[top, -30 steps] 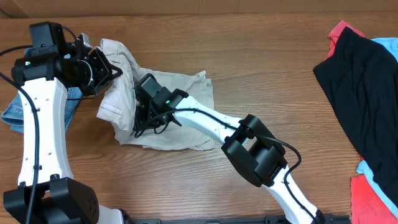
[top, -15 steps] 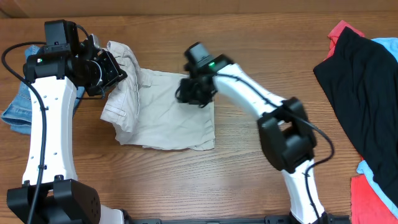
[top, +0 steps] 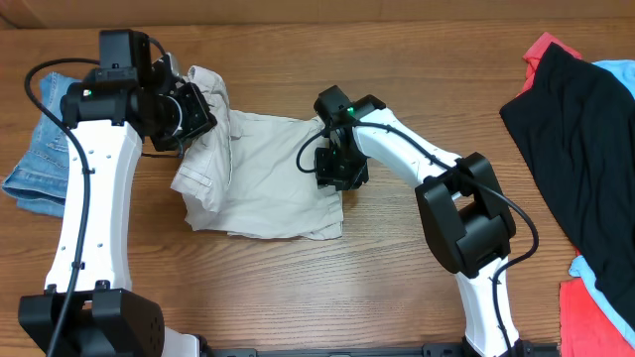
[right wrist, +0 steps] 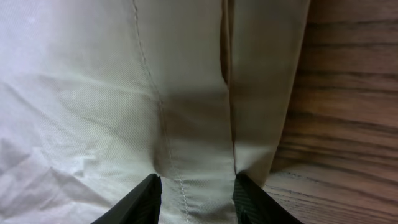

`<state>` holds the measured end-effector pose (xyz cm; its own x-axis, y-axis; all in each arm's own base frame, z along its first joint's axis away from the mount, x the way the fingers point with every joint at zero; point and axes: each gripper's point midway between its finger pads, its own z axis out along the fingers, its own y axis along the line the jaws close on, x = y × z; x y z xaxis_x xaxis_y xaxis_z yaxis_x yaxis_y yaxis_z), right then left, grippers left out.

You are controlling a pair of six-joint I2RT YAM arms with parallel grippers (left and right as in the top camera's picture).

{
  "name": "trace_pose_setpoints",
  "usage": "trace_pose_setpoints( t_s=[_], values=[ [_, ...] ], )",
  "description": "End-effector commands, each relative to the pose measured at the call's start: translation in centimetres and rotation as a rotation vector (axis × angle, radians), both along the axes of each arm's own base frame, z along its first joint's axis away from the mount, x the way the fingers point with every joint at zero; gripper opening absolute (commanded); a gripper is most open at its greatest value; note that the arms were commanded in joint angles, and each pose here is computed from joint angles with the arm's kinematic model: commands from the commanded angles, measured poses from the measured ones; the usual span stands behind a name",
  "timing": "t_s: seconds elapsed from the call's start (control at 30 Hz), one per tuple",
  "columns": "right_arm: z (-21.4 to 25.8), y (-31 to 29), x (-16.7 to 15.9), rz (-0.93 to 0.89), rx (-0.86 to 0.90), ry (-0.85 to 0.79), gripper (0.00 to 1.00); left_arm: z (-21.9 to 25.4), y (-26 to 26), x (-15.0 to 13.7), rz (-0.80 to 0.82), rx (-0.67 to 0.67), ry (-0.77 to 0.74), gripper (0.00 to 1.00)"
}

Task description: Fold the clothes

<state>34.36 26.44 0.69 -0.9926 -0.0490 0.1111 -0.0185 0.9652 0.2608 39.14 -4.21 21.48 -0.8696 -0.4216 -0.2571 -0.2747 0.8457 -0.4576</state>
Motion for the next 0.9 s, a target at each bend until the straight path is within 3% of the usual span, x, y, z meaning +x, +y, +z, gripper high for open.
trace_pose_setpoints(
  t_s=[0.0,0.47,0.87],
  values=[
    [-1.1,-0.8,-1.1,0.007,-0.033,0.019,0.42,2.2,-1.4,0.3,-0.031,-0.004,-0.067,0.05],
    [-1.3,-0.6,-1.5,0.011,-0.036,0.023,0.42,0.2,-6.9,1.9,-0.114,-0.04,-0.055,0.04],
    [-1.4,-1.2,-1.7,0.012,-0.066,0.027,0.42,0.2,-8.1,1.3,-0.121,-0.077,-0.027,0.04]
  ],
)
